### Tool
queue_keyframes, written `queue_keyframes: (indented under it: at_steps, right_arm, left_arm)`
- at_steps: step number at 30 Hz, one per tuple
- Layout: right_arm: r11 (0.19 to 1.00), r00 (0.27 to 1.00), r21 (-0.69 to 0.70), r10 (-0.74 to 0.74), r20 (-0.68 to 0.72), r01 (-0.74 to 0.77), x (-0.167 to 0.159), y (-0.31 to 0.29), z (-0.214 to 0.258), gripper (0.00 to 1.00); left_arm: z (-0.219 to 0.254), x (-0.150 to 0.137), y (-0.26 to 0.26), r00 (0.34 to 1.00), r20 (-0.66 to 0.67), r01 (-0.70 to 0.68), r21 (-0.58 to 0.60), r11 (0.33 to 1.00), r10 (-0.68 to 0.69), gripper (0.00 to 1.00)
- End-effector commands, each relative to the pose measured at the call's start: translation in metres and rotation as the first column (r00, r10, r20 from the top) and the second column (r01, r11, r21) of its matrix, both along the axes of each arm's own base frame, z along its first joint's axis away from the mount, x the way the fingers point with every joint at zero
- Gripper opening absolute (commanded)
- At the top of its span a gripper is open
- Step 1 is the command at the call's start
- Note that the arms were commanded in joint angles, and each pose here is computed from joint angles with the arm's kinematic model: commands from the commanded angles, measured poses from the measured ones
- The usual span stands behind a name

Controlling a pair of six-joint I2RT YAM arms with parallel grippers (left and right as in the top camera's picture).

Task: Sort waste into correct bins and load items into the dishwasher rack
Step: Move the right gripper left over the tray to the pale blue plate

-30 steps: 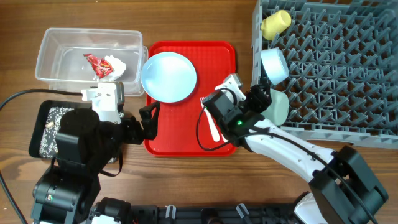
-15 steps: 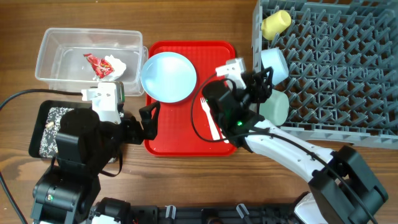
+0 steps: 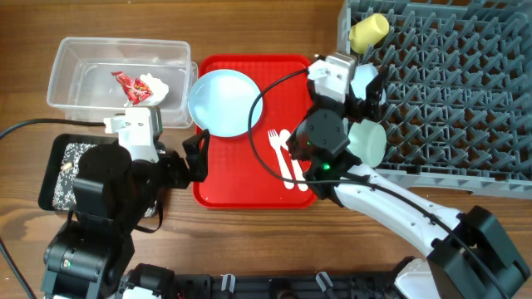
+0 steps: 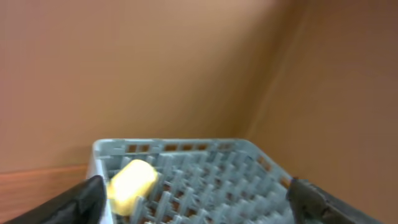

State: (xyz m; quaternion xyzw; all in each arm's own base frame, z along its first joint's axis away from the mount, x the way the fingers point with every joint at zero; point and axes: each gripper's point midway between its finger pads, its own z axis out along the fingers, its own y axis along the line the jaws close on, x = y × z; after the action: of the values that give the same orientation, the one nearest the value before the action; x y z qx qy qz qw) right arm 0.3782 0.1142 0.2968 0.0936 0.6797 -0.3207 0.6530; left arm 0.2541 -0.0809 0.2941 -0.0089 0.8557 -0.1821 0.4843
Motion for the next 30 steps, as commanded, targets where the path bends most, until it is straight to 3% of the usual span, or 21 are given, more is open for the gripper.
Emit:
queue_keyframes:
  at_steps: [1, 5, 9, 14, 19, 24, 30]
  right_arm:
    - [0.964, 0.963, 0.033, 0.263, 0.064, -0.265, 0.020, 0.040, 0.005, 1.00]
    - [0.847, 0.858, 0.136, 0.508, 0.076, -0.514, 0.031, 0.086, -0.012, 1.00]
    - [0.676, 0.700, 0.246, 0.714, 0.013, -0.695, 0.028, 0.132, -0.040, 1.00]
    - [0.549, 0.546, 0.434, 0.825, -0.146, -0.714, 0.021, 0.158, -0.074, 1.00]
    - [0.410, 0.368, 0.557, 0.910, -0.192, -0.722, 0.020, 0.166, -0.059, 1.00]
    - [0.407, 0.377, 0.606, 0.907, -0.185, -0.683, 0.029, 0.151, -0.054, 1.00]
    - [0.390, 0.371, 0.682, 0.910, -0.184, -0.618, 0.041, 0.149, -0.082, 1.00]
  left_arm:
    - [0.001, 0.002, 0.005, 1.000, 0.008, -0.029, 0.001, 1.000, 0.029, 1.00]
    - [0.001, 0.002, 0.005, 1.000, 0.008, -0.029, 0.002, 1.000, 0.029, 1.00]
    - [0.001, 0.002, 0.006, 0.999, 0.008, -0.034, 0.004, 0.999, 0.034, 1.00]
    - [0.001, 0.004, 0.013, 0.997, 0.014, -0.075, 0.024, 0.997, 0.074, 1.00]
    - [0.001, 0.005, 0.016, 0.996, 0.015, -0.086, 0.029, 0.996, 0.085, 1.00]
    - [0.001, 0.005, 0.015, 0.996, 0.015, -0.085, 0.029, 0.996, 0.085, 1.00]
    - [0.001, 0.005, 0.015, 0.996, 0.015, -0.085, 0.029, 0.996, 0.085, 1.00]
